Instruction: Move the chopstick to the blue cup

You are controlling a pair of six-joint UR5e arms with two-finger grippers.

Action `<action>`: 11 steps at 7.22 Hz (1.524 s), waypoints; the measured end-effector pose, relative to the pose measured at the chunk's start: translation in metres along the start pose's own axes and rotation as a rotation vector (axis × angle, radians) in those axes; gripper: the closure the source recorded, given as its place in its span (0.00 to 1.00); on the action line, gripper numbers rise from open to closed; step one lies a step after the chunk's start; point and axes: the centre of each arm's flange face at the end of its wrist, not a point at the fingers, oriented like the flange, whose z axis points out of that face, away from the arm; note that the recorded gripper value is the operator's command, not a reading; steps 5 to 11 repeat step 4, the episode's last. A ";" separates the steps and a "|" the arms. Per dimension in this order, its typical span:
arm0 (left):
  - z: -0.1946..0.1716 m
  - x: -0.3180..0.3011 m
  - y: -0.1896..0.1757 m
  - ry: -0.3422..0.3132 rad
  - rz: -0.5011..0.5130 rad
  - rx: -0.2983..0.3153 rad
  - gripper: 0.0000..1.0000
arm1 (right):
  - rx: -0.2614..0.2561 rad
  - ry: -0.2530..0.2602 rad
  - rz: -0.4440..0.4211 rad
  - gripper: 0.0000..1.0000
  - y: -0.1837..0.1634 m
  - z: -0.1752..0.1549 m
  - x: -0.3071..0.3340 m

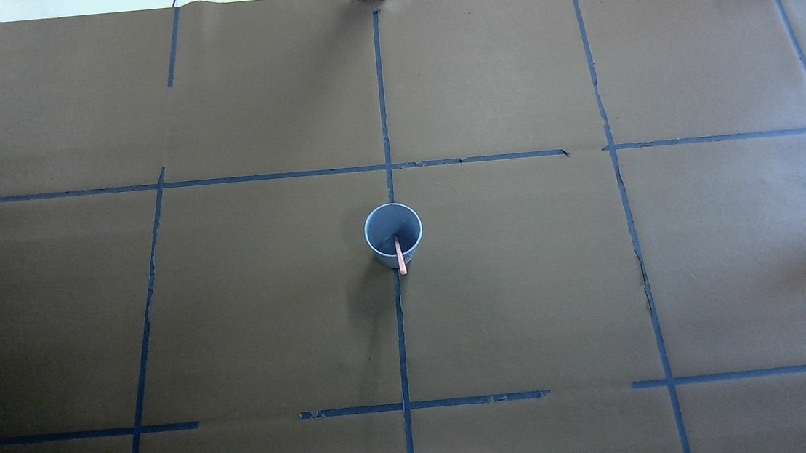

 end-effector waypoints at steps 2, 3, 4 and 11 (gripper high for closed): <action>0.000 0.000 0.000 0.000 0.000 0.000 0.00 | 0.001 0.000 -0.001 0.00 0.000 0.000 0.000; 0.000 0.000 -0.001 0.000 0.000 0.000 0.00 | 0.002 0.001 -0.003 0.00 -0.001 -0.001 -0.001; 0.000 0.000 -0.001 0.000 0.000 0.000 0.00 | 0.004 0.000 -0.004 0.00 -0.001 -0.002 -0.002; 0.000 0.000 -0.001 0.000 0.000 0.000 0.00 | 0.004 0.000 -0.004 0.00 -0.001 -0.002 -0.002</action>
